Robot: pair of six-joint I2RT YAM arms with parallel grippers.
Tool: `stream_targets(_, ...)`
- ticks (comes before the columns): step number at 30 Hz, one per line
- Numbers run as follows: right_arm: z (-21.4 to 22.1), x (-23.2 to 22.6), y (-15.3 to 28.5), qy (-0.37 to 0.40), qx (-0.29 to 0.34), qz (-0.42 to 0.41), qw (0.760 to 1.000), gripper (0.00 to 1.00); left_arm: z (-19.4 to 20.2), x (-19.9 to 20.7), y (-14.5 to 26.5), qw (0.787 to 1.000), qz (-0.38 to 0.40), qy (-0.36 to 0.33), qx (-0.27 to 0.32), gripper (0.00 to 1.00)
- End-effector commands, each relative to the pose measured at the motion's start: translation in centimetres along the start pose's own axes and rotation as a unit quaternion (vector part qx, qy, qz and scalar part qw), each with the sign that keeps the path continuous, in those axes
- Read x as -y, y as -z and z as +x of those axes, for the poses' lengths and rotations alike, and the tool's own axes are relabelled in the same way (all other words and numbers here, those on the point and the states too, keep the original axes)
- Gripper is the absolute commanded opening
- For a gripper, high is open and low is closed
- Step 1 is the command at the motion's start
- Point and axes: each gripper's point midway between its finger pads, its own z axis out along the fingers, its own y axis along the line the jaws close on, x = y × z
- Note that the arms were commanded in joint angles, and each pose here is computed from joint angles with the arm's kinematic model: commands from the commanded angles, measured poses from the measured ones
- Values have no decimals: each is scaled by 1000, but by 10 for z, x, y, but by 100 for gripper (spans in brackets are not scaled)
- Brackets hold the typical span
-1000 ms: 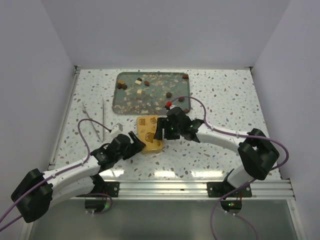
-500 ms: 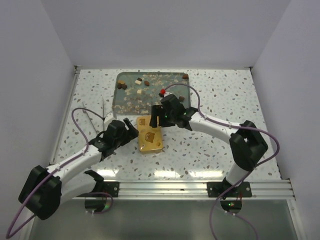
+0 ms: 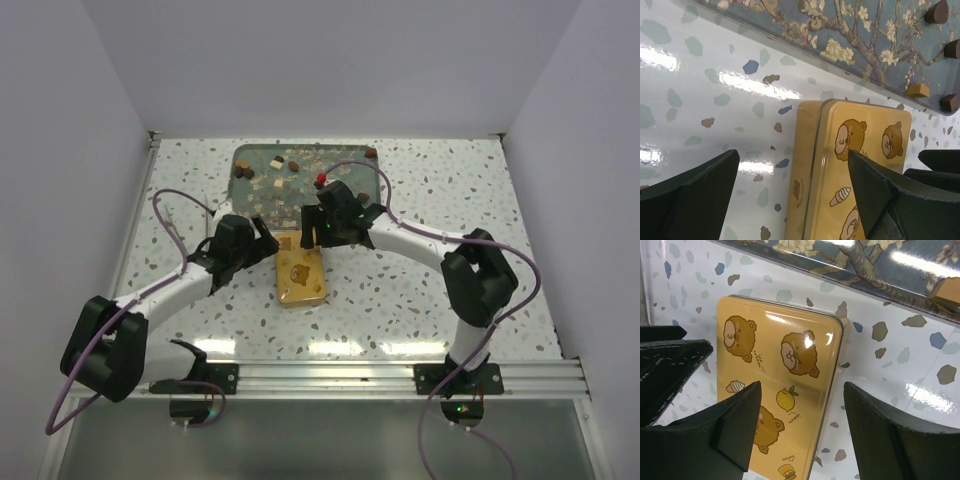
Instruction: Pack the chocolate
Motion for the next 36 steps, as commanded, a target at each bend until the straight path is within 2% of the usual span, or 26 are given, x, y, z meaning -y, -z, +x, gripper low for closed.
stream_targets(1,-14,-1,-5,10,9,5,1000,70,-24,12,-2,999,22,-4,27,96)
stream_targets(13,-2,13,-24,10,-17,24,1000,70,-16,14,-9,999,43,-8,13,95)
stream_targets(25,11,21,-29,10,-36,35,999,70,14,-13,-19,999,-9,-3,-40,94)
stream_targets(36,25,30,-32,9,-57,48,997,69,31,-20,-26,998,-18,1,-68,94)
